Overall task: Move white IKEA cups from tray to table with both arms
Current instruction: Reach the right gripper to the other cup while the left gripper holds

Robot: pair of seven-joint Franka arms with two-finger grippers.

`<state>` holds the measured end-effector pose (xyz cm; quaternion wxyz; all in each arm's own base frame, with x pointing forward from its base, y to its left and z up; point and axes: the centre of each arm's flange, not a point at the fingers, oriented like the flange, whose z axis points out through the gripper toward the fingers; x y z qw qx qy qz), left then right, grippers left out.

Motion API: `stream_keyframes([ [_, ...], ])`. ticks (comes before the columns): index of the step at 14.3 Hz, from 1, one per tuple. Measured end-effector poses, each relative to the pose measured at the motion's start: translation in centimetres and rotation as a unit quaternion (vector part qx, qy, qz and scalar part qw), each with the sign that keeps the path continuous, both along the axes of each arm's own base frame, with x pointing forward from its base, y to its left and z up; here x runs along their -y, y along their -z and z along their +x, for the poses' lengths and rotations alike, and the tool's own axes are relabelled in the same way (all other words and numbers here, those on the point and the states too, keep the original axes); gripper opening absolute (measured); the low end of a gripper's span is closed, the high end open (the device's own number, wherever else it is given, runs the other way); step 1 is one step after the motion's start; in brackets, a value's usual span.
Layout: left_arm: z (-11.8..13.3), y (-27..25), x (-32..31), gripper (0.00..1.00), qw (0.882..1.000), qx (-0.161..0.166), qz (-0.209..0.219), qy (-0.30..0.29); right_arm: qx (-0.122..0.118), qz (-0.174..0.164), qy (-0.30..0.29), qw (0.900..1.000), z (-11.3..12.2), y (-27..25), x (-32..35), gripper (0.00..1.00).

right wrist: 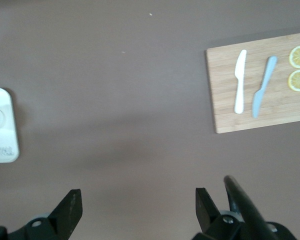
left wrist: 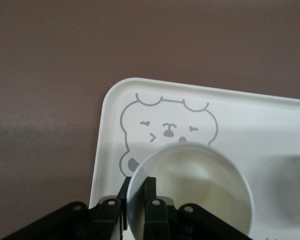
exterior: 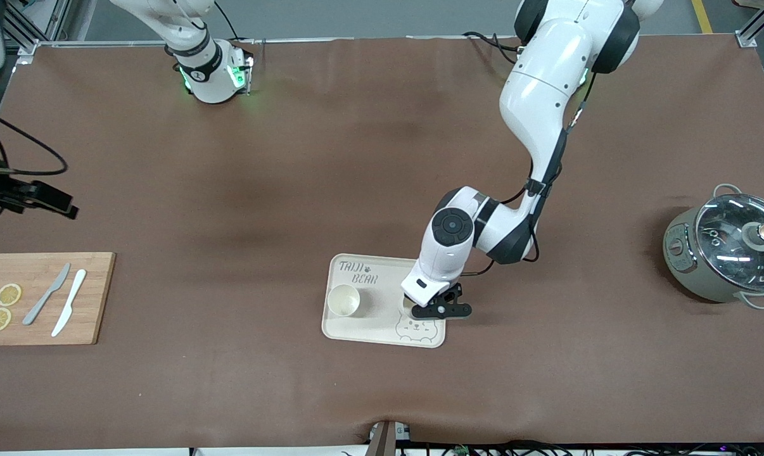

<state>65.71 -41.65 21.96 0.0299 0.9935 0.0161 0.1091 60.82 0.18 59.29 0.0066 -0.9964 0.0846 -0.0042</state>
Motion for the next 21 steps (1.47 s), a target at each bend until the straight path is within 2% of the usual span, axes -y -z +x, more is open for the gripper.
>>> stream_keyframes([
  [3, -0.1, -0.1, 0.1, 0.07, 1.0, 0.001, -0.001, 0.001, 0.007, 0.007, 0.037, 0.999, 2.1, 1.3, -6.6, 1.0],
  [6, 0.1, -0.3, 0.0, 0.07, 1.0, 0.003, -0.001, 0.0, 0.028, 0.02, 0.064, 0.997, 4.3, 4.2, -11.9, 1.0],
  [10, 0.9, -4.5, -2.5, 0.07, 1.0, 0.0, 0.006, -0.016, 0.044, 0.061, 0.103, 0.992, 6.5, 8.4, -16.5, 1.0],
  [13, 1.3, -8.5, -8.4, 0.06, 1.0, -0.01, 0.022, 0.003, 0.038, 0.071, 0.112, 0.99, 7.0, 12.8, -22.5, 1.0],
  [16, 0.2, -9.5, -12.8, 0.06, 0.999, -0.028, 0.032, 0.023, 0.025, 0.075, 0.111, 0.991, 7.2, 16.6, -28.2, 1.0],
  [19, -1.1, -9.7, -15.6, 0.06, 0.997, -0.041, 0.035, 0.053, 0.029, 0.072, 0.095, 0.992, 7.4, 19.0, -31.5, 1.0],
  [21, -1.9, -9.3, -17.9, 0.06, 0.997, -0.032, 0.018, 0.069, 0.033, 0.063, 0.084, 0.994, 7.2, 20.7, -33.0, 1.0],
])
